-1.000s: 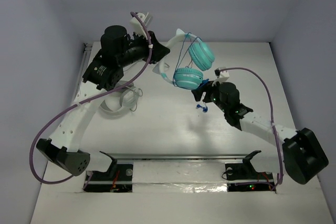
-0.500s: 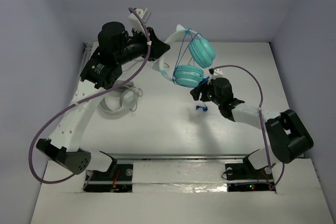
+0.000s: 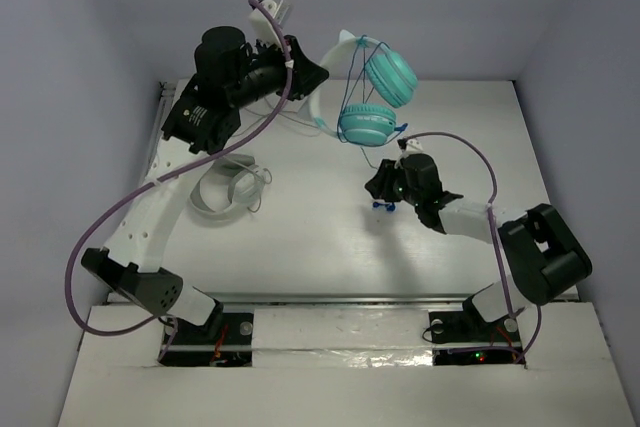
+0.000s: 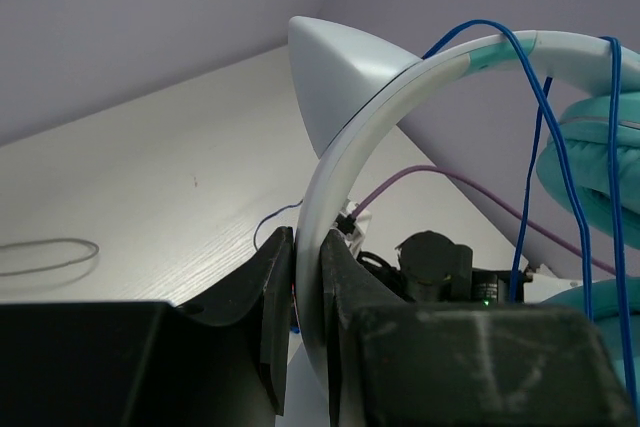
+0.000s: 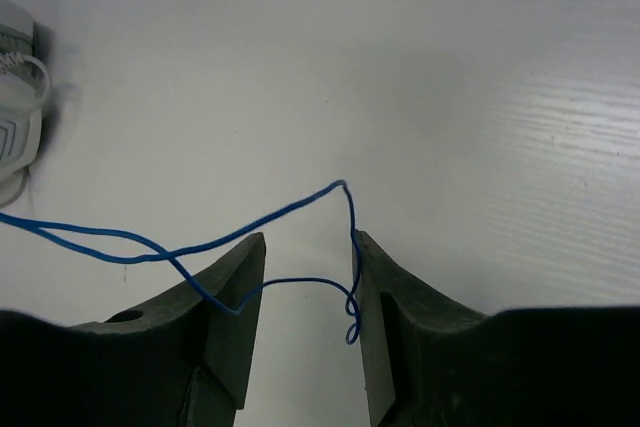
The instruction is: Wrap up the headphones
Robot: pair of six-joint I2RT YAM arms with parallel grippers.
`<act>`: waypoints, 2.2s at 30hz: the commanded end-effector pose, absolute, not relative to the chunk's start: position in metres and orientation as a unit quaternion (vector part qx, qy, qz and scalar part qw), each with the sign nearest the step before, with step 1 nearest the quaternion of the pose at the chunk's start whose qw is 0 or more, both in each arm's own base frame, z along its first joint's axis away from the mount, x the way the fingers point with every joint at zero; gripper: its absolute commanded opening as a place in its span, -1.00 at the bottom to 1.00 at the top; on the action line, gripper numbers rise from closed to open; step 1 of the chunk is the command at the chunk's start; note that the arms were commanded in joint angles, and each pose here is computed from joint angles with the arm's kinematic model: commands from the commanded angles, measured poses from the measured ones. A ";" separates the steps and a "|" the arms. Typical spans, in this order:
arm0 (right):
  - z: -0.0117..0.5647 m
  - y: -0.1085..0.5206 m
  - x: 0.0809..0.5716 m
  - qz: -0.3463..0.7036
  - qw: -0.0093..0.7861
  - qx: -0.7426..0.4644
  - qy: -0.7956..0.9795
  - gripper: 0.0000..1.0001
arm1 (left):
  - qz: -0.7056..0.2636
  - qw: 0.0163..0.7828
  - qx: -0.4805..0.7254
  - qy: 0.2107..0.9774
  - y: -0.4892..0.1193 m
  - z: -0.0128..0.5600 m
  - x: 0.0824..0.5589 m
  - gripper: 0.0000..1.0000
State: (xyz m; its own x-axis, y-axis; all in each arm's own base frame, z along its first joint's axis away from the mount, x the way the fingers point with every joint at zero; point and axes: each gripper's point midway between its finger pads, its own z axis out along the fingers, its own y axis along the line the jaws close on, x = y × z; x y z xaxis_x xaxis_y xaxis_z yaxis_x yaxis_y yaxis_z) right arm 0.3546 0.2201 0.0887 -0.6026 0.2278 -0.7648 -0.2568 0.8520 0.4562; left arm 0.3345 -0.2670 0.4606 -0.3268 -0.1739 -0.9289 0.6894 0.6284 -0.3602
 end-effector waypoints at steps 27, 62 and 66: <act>0.112 0.288 0.204 0.328 0.359 -0.092 0.869 -1.00 | -0.244 0.674 -0.074 0.694 -0.191 0.465 0.483 -1.00; 0.321 0.238 0.221 0.127 0.576 -0.151 0.794 -1.00 | -0.068 0.522 0.007 0.850 -0.215 0.199 0.411 -1.00; 0.323 0.224 0.245 0.071 0.593 -0.141 0.789 -1.00 | -0.084 0.493 0.048 0.865 -0.229 0.182 0.383 -1.00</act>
State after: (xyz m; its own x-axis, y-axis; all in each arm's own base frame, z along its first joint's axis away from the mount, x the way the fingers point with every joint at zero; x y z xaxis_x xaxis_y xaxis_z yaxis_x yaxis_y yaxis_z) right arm 0.2236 0.2389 0.3002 -0.3359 -0.1234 -0.9338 -0.3850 0.9228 0.0165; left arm 0.3875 -0.2221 0.1460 -0.5821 0.0565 -0.8112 0.1411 0.9895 -0.0324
